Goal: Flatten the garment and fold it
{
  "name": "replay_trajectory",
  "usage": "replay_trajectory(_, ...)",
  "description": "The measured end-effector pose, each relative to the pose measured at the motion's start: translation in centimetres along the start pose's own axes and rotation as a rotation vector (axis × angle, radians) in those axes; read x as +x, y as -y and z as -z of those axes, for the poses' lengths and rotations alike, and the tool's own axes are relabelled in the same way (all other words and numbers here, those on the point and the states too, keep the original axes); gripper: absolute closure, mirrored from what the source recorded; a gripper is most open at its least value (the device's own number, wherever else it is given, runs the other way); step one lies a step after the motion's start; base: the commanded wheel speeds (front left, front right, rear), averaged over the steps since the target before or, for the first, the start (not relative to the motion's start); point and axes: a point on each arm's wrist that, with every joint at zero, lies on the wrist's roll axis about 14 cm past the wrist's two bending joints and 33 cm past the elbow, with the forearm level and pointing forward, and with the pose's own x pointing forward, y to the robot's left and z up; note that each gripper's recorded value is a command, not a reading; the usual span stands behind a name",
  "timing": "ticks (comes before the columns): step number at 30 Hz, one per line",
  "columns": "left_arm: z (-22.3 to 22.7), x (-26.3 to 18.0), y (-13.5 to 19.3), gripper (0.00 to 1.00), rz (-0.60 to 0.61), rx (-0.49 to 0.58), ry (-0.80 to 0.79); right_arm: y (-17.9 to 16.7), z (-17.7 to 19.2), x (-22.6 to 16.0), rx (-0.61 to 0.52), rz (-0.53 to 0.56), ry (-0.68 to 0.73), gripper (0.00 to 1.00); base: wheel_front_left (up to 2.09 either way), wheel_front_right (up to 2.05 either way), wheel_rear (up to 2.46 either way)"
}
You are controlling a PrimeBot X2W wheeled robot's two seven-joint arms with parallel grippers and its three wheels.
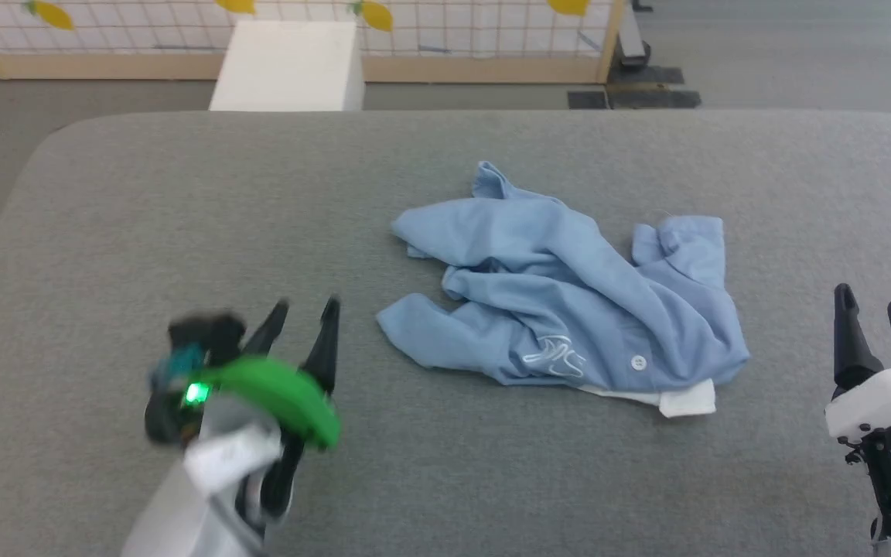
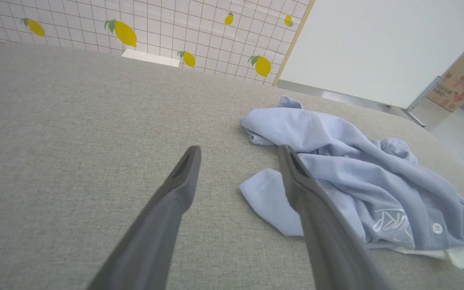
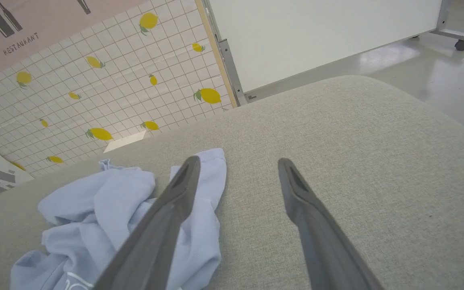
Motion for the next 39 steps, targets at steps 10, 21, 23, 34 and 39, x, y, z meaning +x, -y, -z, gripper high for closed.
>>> replay_trajectory(10,6.4,6.3,2.4,0.00,0.052,0.151,-0.601,2.4,1.7,0.1,0.005,0.063,-0.040,0.00,0.00,0.00,0.00)
replay_trajectory(21,12.4,7.4,1.3,0.00,0.060,0.321,-0.923,5.7,4.5,-0.1,0.000,0.160,-0.094,0.00,0.00,0.00,0.00)
replay_trajectory(23,12.9,7.5,1.5,0.00,0.075,0.320,-0.940,6.0,4.8,0.0,-0.001,0.169,-0.100,0.00,0.00,0.00,0.00)
replay_trajectory(34,11.9,7.2,3.4,1.00,0.126,0.199,-0.873,4.9,5.1,0.9,-0.024,0.141,-0.103,0.00,0.00,0.00,0.00)
replay_trajectory(39,7.5,8.0,3.1,1.00,0.073,0.019,-0.672,3.2,4.7,1.3,-0.032,0.096,-0.100,0.00,0.00,0.00,0.00)
